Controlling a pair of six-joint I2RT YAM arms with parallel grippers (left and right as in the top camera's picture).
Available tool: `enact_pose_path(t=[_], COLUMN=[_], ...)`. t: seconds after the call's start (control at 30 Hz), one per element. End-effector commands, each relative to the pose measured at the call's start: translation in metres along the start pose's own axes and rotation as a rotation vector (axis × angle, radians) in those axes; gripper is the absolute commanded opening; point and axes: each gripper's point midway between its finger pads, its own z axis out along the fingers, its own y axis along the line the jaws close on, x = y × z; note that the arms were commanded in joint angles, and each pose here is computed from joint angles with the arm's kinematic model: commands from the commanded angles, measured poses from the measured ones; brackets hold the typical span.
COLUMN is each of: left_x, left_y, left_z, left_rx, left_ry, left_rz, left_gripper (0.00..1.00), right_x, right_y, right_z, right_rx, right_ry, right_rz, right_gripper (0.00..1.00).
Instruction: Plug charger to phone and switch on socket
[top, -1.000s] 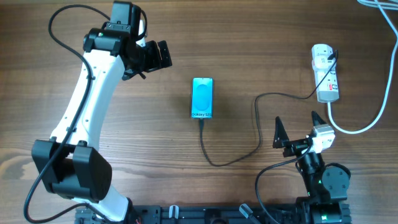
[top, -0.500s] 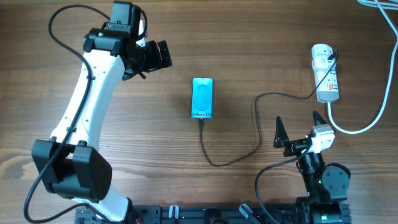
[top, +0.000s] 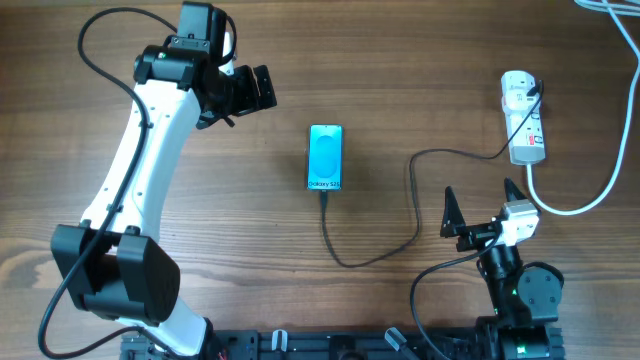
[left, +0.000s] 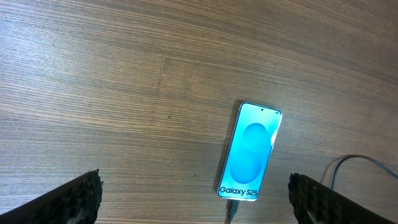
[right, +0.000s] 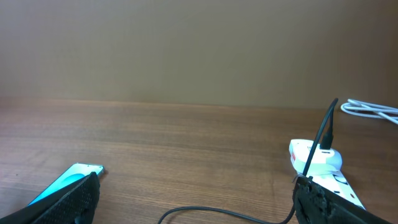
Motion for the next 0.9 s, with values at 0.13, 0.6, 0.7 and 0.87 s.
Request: enact_pose_path(t=[0.13, 0.6, 0.7, 0.87], left_x=[0.0012, 0.0012, 0.0013, 0.0012], left_y=[0.0016, 0.0016, 0.0015, 0.0016], left_z=[0.0031, 0.0031, 0.0031, 0.0031], left_rx=[-0.012, -0.012, -0.011, -0.012], left_ry=[0.006, 0.006, 0.006, 0.006], left_rz=[-0.008, -0.008, -0.008, -0.008], left_gripper=[1.0, 1.0, 1.0, 1.0], right_x=[-0.0015, -0.0011, -0.0011, -0.001], right_y=[0.0021, 0.0003, 0.0002, 0.0001], right_z=[-0.0006, -0.0006, -0.0006, -0.0006], right_rx=[-0.001, 0.009, 0.009, 0.01], right_ry=[-0.009, -0.008, -0.008, -0.008], right_rz=[-0.021, -0.022, -0.026, -0.047], right_gripper=[1.0, 1.0, 1.0, 1.0])
